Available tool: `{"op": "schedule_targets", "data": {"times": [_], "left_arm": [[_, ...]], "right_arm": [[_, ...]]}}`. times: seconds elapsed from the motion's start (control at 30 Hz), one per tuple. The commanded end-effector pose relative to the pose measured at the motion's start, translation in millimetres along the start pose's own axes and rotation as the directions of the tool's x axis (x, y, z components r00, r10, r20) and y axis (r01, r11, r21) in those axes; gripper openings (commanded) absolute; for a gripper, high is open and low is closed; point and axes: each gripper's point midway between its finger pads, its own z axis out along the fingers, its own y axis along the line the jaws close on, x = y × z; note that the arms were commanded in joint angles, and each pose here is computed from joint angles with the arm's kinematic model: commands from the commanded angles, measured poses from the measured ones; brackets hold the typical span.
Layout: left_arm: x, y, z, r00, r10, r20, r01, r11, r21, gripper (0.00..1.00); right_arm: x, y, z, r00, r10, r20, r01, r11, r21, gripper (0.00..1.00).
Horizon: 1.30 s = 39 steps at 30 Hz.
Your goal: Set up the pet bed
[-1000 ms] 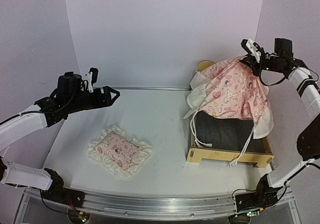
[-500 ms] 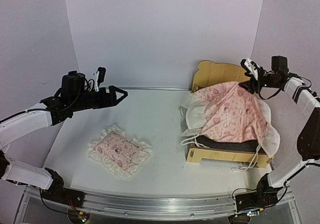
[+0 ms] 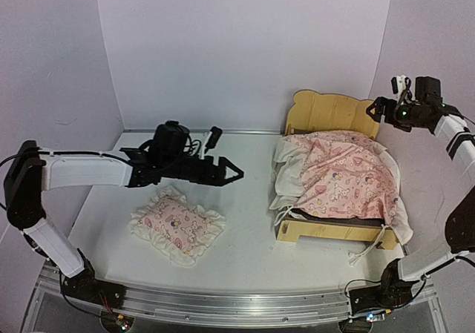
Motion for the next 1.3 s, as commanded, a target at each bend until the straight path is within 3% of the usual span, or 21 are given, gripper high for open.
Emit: {"op": "schedule_targets", "data": {"times": [0.0, 0.17, 0.27, 0.47, 0.57, 0.77, 0.93, 1.07, 1.27], "left_arm": [[-13.3, -61.3, 46.7, 0.997, 0.071, 0.017, -0.072, 0.988, 0.137, 0.90], [1.5, -61.9, 110.6, 0.998, 0.011, -0.065, 0.000, 0.986, 0.166, 0.88], [-10.4, -65.2, 136.3, 0.998, -0.006, -0.061, 0.018, 0.981, 0.193, 0.88], [-22.4, -32.2, 183.9, 0.992, -0.119, -0.045, 0.124, 0.983, 0.133, 0.89], [-32.9, -10.1, 191.1, 0.984, -0.179, -0.007, 0.179, 0.980, 0.084, 0.91], [-20.5, 9.4, 218.7, 0.960, -0.271, -0.078, 0.278, 0.953, 0.117, 0.91], [-10.3, 1.8, 236.0, 0.937, -0.299, -0.183, 0.337, 0.911, 0.239, 0.92], [-15.1, -0.4, 236.3, 0.935, -0.307, -0.176, 0.348, 0.890, 0.296, 0.91], [-26.5, 23.6, 232.8, 0.886, -0.425, -0.186, 0.464, 0.812, 0.355, 0.77]], "right_arm": [[34.1, 6.7, 10.5, 0.977, 0.171, -0.130, -0.175, 0.984, -0.021, 0.98], [44.2, 25.7, 6.9, 0.974, 0.127, -0.189, -0.141, 0.988, -0.064, 0.98], [50.5, 58.3, 4.4, 0.975, 0.074, -0.211, -0.102, 0.987, -0.125, 0.98], [47.7, 122.5, -20.4, 0.985, -0.028, -0.172, -0.020, 0.962, -0.272, 0.98], [38.5, 126.3, -36.1, 0.993, -0.035, -0.112, 0.002, 0.959, -0.284, 0.98], [31.1, 127.3, -52.6, 0.998, -0.058, -0.040, 0.045, 0.956, -0.289, 0.98], [32.7, 130.0, -54.8, 0.997, -0.060, -0.040, 0.045, 0.952, -0.304, 0.98], [33.5, 132.9, -54.3, 0.998, -0.050, -0.045, 0.033, 0.946, -0.322, 0.98], [30.7, 139.6, -55.5, 0.999, -0.018, -0.048, -0.001, 0.934, -0.358, 0.98]]}}
